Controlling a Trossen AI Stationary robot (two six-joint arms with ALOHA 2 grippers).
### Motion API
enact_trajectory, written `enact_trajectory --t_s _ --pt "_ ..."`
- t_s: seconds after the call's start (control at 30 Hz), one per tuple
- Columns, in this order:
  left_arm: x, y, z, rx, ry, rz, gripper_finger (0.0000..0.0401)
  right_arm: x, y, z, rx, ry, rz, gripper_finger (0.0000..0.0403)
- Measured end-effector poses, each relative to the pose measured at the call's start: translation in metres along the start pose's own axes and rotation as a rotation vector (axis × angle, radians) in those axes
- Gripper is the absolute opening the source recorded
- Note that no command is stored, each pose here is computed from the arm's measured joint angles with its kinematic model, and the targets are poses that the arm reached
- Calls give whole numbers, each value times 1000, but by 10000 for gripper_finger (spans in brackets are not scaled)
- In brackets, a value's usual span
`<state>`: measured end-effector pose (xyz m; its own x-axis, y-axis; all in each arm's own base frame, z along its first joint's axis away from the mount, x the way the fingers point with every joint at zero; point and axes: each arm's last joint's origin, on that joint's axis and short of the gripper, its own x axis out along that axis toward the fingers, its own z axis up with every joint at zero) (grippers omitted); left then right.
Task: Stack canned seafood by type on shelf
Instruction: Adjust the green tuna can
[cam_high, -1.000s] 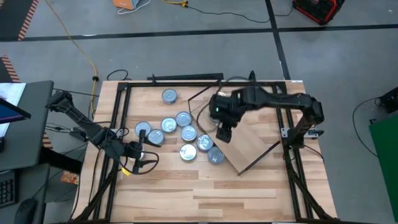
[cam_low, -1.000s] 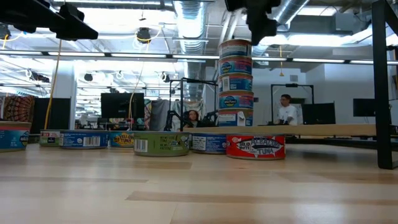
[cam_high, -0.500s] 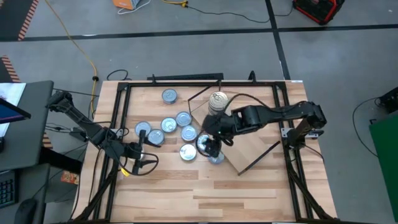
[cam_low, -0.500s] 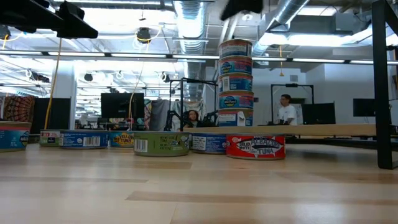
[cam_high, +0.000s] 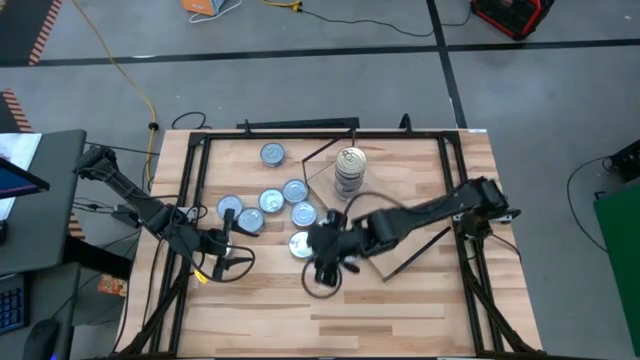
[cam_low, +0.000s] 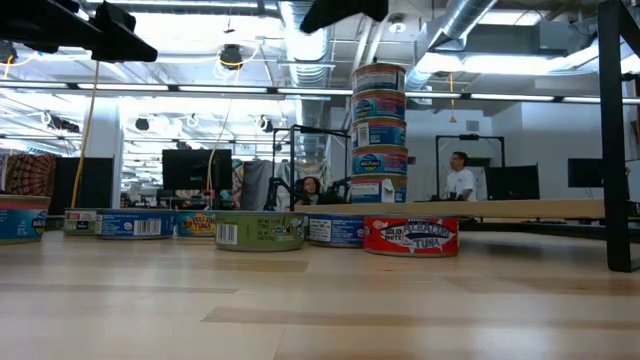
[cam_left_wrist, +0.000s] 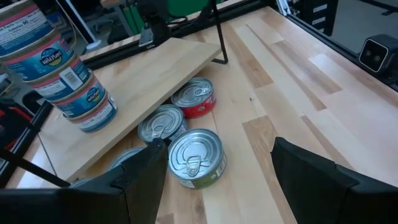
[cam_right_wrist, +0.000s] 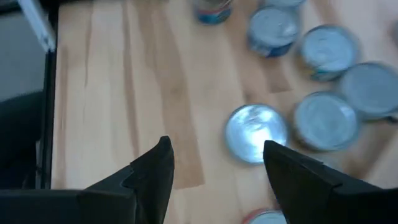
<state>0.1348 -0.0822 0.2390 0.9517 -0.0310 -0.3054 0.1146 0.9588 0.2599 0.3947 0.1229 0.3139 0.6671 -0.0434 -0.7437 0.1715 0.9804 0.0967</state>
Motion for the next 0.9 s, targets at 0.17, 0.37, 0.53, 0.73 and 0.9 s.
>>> enact_trajectory --t_s 0.17,0.37,0.53,0.73,0.9 --pt "0 0 0 0 0 0 277 18 24 -15 -47 29 23 271" --pt "0 0 0 0 0 0 277 21 48 -26 -47 8 57 271" --pt "0 0 0 0 0 0 277 14 68 -33 -42 -31 81 271" --pt "0 0 0 0 0 0 277 7 83 -41 -36 -49 107 271" --pt "0 0 0 0 0 0 277 5 90 -45 -20 -54 110 271"
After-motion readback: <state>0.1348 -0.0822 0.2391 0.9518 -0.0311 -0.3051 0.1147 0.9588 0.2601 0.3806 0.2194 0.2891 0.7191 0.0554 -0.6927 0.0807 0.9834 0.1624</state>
